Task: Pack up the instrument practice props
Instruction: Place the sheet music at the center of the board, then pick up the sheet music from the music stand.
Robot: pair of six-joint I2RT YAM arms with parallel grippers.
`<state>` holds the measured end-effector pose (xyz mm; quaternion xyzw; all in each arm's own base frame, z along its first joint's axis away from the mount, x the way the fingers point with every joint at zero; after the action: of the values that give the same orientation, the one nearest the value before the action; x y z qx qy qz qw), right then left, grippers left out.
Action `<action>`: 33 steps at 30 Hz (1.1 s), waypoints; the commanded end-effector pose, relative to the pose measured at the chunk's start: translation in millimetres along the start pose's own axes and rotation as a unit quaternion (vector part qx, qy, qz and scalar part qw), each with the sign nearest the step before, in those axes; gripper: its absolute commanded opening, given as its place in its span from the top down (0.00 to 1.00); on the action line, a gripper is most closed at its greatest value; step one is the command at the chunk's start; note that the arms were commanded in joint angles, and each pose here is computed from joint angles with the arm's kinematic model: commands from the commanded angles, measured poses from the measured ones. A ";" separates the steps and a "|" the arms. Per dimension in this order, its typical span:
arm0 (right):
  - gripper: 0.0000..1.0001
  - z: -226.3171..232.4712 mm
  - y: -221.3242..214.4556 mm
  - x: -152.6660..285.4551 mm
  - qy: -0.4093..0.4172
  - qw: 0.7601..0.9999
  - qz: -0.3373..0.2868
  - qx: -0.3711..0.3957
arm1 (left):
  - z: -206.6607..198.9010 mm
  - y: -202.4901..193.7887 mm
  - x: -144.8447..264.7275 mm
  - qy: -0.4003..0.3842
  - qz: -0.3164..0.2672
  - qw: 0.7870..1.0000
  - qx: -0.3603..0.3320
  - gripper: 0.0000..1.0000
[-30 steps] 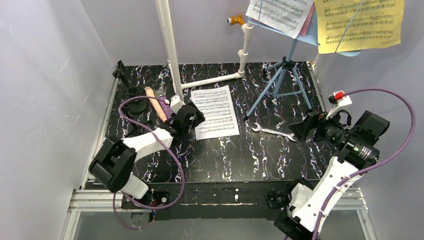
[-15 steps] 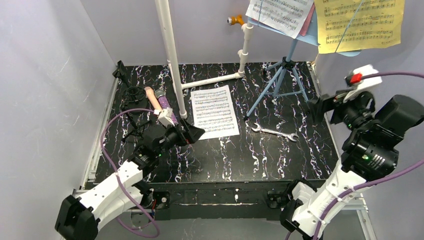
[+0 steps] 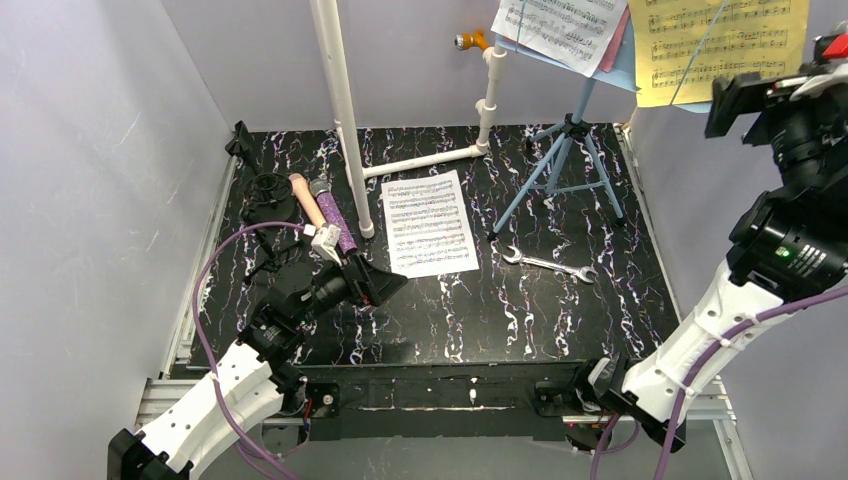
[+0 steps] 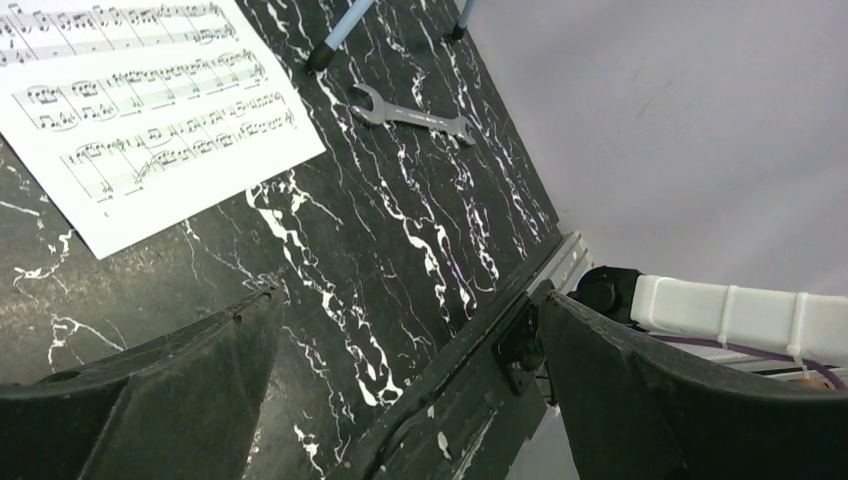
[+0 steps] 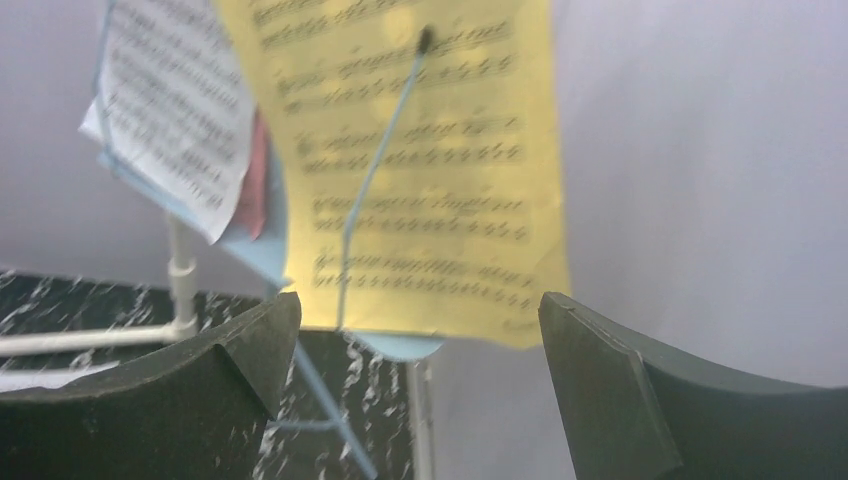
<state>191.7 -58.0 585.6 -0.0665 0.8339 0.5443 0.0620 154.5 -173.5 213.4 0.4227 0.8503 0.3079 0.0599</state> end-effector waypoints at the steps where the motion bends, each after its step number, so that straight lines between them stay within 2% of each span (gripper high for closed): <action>1: 0.02 -36.3 32.5 -12.4 -0.093 0.993 -0.063 0.031 | -0.5 -3.2 4.0 0.000 0.016 1.000 -0.004 0.02; 18: 0.02 -56.4 -12.7 -70.7 -0.034 0.998 -0.050 0.002 | 5.9 -4.6 9.5 0.040 0.027 0.999 -0.008 0.02; 23: 0.08 -54.4 -17.1 -78.9 -0.007 0.998 -0.053 -0.012 | 5.6 -3.9 10.3 0.041 0.024 0.999 -0.008 0.02; 25: 0.12 -53.8 -18.7 -80.5 0.000 0.999 -0.053 -0.013 | 8.6 -6.6 12.0 0.049 0.030 0.998 -0.005 0.02; 27: 0.21 -53.4 -20.5 -81.9 0.004 0.999 -0.052 -0.015 | 9.4 -7.2 12.7 0.052 0.030 0.998 -0.004 0.02; 29: 0.33 -53.2 -20.9 -82.0 0.006 0.999 -0.051 -0.015 | 9.1 -6.9 13.5 0.052 0.029 0.998 -0.004 0.02; 33: 0.66 -53.2 -19.7 -80.4 0.002 0.999 -0.051 -0.015 | 7.9 -6.1 13.9 0.051 0.027 0.998 -0.003 0.02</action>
<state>282.9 -120.2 583.0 -0.0850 0.8123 0.5734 0.0638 143.1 -163.3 189.8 0.4391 0.8356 0.3299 -0.0094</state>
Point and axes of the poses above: each gripper's point midway between its finger pads, its own x axis back along the fingers, its own z axis along the line the jaws close on, y = z × x, the point moved 6 cm from there along x, back along the fingers, and after that the axes turned 9 degrees about x, right-handed, at the moved point
